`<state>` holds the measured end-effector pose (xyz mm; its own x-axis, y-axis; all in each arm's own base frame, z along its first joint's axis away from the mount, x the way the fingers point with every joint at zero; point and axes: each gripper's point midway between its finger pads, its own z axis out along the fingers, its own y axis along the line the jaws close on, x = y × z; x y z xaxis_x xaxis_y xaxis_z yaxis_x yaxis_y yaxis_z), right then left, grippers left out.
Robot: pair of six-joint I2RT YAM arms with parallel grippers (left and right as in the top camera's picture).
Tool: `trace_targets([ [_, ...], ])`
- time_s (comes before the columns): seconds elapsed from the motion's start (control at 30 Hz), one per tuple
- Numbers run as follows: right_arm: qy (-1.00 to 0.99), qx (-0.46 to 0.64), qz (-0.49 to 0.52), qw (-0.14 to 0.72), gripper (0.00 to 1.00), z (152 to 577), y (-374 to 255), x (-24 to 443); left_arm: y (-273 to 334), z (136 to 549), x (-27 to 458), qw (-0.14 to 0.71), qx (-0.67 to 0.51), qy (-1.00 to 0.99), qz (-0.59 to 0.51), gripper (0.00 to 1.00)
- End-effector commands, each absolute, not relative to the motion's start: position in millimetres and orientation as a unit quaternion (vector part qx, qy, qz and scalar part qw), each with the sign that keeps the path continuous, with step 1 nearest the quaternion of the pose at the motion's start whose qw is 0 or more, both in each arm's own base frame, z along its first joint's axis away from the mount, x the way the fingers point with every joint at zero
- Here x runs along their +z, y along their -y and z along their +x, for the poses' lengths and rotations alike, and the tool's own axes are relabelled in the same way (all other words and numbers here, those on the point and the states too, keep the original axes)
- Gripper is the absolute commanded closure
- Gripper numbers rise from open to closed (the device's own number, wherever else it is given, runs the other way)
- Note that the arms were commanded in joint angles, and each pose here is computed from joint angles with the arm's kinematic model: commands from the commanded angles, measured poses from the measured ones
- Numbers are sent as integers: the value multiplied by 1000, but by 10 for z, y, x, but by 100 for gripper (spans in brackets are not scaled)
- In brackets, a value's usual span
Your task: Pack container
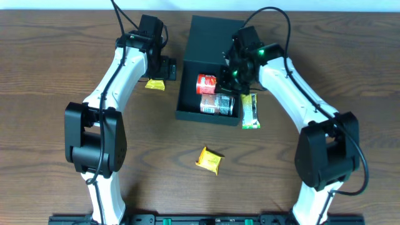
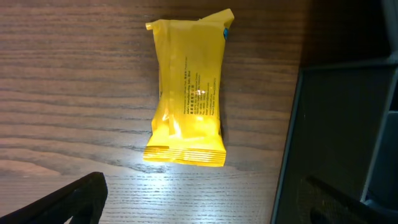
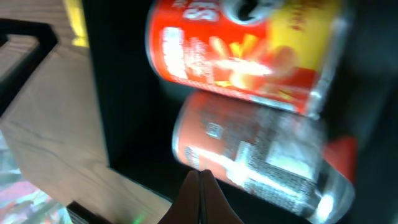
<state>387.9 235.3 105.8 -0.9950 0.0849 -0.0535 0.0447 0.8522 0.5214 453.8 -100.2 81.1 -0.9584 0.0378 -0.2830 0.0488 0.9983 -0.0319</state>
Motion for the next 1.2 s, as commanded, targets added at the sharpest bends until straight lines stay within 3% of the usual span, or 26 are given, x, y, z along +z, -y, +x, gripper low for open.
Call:
trace_targets([
  [0.0,-955,292,20,54,98,3882,-2656,1175,991,4528,798,140,-14,-990,31,2],
  [0.57,-960,232,6,160,99,4219,-2926,973,1079,4507,796,139,-21,-989,35,0],
  [1.17,-962,216,11,166,99,4365,-2946,641,947,4446,777,125,6,-992,28,1],
])
